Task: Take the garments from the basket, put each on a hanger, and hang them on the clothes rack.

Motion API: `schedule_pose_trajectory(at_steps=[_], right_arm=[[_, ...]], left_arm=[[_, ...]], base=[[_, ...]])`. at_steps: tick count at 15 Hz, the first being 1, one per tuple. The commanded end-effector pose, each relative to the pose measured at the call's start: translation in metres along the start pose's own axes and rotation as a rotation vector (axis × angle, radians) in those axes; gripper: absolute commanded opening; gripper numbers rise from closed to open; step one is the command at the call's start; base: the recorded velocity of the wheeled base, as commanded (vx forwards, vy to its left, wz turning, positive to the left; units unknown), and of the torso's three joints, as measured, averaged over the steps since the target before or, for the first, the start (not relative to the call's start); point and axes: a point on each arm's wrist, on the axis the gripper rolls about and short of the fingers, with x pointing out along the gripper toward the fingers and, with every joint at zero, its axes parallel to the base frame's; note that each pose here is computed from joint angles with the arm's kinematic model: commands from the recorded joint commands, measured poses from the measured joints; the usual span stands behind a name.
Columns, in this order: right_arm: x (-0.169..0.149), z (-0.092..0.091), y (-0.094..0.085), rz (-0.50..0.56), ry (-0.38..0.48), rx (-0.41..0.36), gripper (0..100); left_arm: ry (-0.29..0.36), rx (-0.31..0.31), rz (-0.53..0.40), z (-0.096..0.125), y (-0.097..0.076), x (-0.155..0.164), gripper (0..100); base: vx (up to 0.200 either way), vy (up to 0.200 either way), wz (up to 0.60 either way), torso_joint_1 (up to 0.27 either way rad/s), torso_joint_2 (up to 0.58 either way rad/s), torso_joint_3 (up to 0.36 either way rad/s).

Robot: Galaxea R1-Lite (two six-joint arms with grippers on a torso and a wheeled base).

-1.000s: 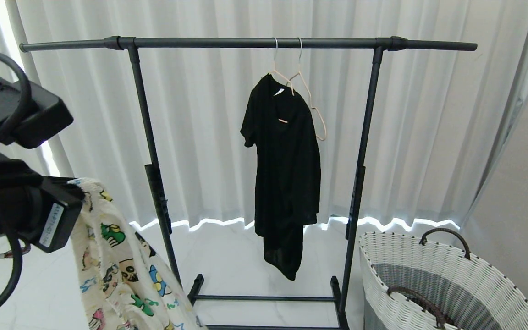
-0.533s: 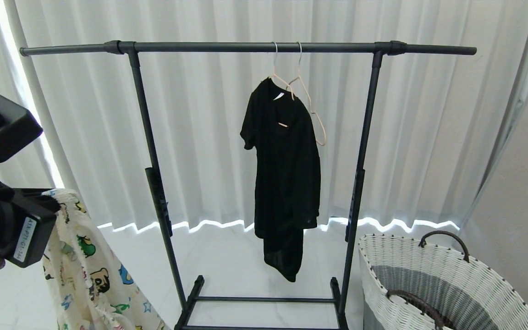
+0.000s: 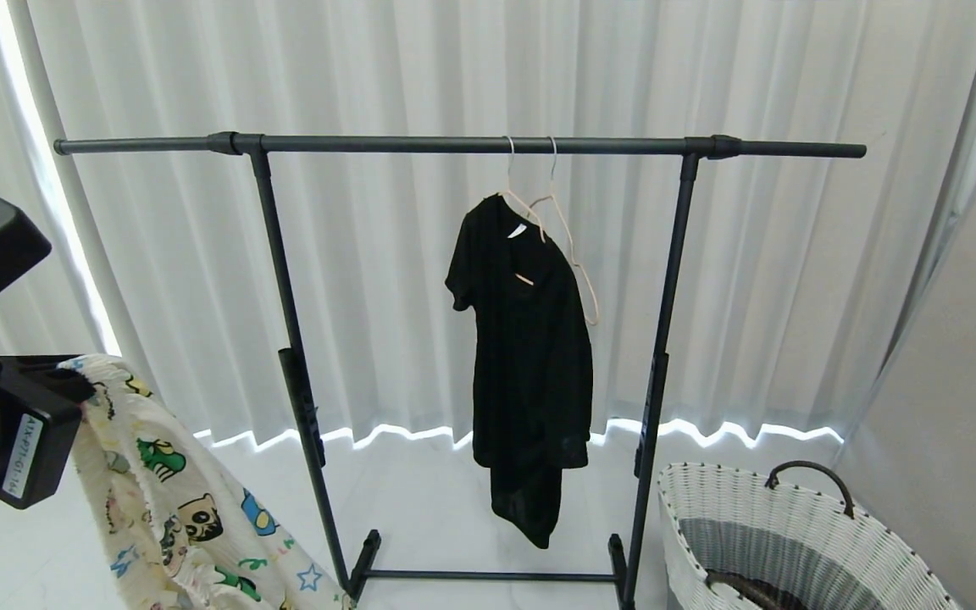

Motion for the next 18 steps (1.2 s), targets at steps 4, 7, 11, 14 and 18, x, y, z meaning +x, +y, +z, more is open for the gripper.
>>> schedule_pose_trajectory(at_steps=[4,7,11,14,18], right_arm=[[0.0028,0.0030,0.0017,0.002,-0.013,0.005,100],[0.0029,0.0026,0.0018,0.001,-0.012,0.005,100],[0.0052,0.0020,0.0029,0.002,-0.022,0.006,100],[0.0088,0.0005,0.0048,0.003,-0.029,0.008,100],[0.0096,0.0019,0.0053,0.006,-0.038,0.008,100]], left_arm=[[-0.005,0.001,0.003,0.0007,0.0007,-0.0010,0],[-0.004,0.002,0.002,0.0005,0.0006,-0.0010,0],[-0.002,0.003,0.002,0.0004,0.0003,-0.0004,0],[0.002,0.004,0.002,0.0000,0.0000,0.0002,0],[-0.001,0.002,0.010,0.0023,0.0008,0.0004,0]], base=[[0.000,0.000,0.00,0.199,-0.47,-0.276],[0.000,0.000,0.00,0.214,-0.50,-0.282],[0.000,0.000,0.00,0.220,-0.48,-0.264],[0.000,0.000,0.00,0.069,-0.13,-0.074],[0.000,0.050,0.00,0.002,0.00,-0.001]])
